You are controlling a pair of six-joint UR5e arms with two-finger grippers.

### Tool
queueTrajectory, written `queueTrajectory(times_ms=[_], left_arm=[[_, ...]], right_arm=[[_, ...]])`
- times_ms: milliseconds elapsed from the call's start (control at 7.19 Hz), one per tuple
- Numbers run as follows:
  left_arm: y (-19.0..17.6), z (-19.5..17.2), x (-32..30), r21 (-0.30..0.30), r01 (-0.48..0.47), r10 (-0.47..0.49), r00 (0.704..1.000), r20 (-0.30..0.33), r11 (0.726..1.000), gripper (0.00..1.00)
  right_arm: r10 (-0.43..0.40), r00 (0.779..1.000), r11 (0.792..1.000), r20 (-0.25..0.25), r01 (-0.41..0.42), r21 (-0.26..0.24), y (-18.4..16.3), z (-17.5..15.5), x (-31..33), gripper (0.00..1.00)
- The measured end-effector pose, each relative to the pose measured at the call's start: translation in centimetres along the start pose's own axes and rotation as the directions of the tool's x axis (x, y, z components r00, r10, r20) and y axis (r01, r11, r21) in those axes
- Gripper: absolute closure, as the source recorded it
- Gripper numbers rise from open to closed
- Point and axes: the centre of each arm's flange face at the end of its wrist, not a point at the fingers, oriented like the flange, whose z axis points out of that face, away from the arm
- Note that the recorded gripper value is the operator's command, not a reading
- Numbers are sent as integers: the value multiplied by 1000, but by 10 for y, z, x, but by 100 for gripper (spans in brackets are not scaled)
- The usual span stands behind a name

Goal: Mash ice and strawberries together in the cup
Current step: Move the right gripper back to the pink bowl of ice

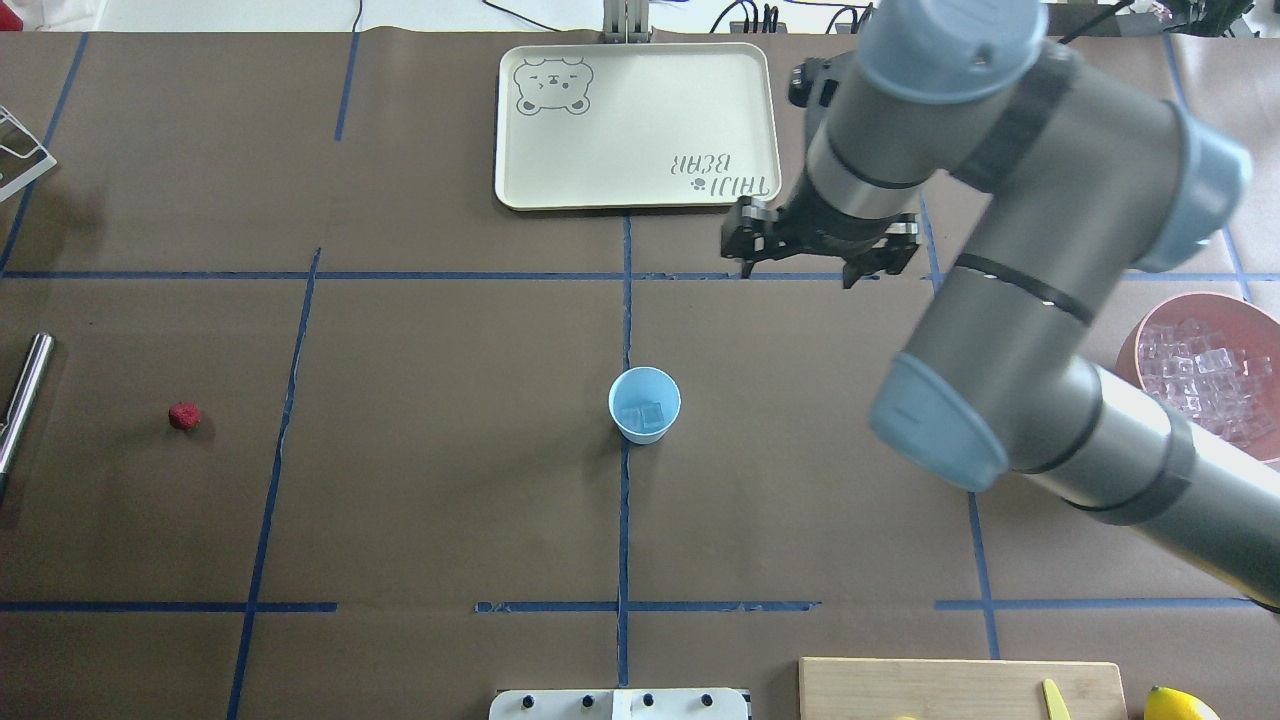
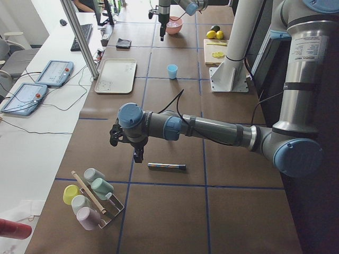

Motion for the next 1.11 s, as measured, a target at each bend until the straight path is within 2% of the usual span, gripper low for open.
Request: queueTrajectory(times_ms=[278, 557, 696, 835, 1113], left_arm=[[-2, -1, 3, 3, -4, 4, 1000, -1, 1000, 0], [-2, -3, 5, 5, -4, 4, 1000, -1, 1000, 0], [-2, -3, 6, 6, -4, 4, 1000, -1, 1000, 0], [-2, -4, 7, 7, -5, 5, 1000, -1, 1000, 0], [-2, -4, 7, 7, -4, 4, 1000, -2, 1000, 0]], right_arm=[[-91, 995, 996, -40, 92, 14, -17, -19, 109, 1], [-184, 980, 983, -81, 185, 6, -29, -15, 215, 1], [-216, 973, 976, -82, 216, -9, -30, -9, 261, 1], [-236, 968, 971, -88, 234, -40, -30, 2, 296, 1], [-259, 960, 963, -106, 249, -98, -38, 48, 349, 1]])
